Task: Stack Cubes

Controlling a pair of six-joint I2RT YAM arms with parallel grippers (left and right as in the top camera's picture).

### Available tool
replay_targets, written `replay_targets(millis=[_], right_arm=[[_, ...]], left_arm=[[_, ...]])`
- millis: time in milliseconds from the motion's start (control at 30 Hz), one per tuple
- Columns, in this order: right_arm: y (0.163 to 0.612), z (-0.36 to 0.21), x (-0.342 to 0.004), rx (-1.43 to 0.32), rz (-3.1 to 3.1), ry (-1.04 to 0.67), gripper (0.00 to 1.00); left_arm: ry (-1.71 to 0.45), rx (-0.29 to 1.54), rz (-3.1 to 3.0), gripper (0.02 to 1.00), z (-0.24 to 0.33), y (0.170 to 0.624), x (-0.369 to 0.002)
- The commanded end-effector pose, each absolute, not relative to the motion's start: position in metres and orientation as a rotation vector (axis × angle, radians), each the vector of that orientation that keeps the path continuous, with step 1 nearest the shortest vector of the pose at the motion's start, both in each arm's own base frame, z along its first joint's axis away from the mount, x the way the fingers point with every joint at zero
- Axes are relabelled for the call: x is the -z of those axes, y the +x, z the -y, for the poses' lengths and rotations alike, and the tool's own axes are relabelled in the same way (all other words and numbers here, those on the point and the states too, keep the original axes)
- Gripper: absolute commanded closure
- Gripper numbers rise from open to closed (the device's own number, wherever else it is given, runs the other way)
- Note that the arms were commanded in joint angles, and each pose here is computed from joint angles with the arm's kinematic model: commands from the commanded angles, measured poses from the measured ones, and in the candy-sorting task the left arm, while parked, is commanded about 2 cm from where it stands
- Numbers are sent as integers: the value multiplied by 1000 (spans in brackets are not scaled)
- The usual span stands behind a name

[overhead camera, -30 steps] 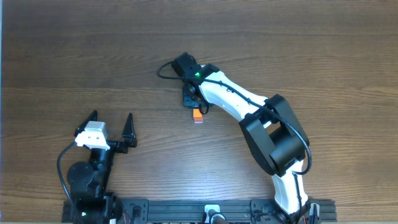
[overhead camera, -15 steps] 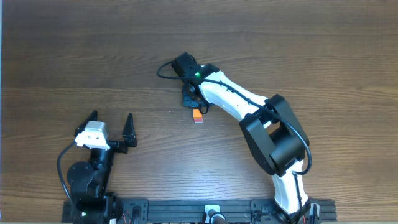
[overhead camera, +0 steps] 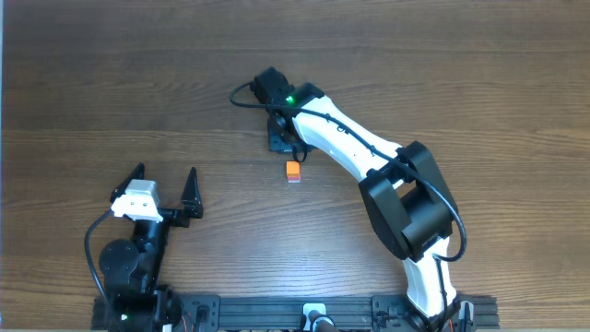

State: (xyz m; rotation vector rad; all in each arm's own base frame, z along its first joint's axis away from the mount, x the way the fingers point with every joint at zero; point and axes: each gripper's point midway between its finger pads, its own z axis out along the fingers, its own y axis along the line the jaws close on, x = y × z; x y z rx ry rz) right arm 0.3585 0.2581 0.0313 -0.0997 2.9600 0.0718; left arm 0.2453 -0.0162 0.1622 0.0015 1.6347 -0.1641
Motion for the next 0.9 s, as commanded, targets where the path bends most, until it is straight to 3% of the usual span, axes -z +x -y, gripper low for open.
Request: replay_targets(millis=[33, 267, 467, 700, 900], right_arm=[[370, -263, -42, -76, -2926, -89, 781], [375, -259, -59, -31, -2911, -83, 796], [372, -255, -93, -18, -2900, -86, 884], [347, -246, -136, 7, -2875, -86, 925], [319, -250, -150, 27, -2900, -117, 936]], left_arm=[[6, 150, -1635, 18, 15, 245, -160], [6, 150, -1635, 18, 15, 245, -160], [6, 150, -1635, 18, 15, 245, -160], [6, 150, -1635, 18, 15, 245, -160], [6, 150, -1635, 18, 15, 245, -160]])
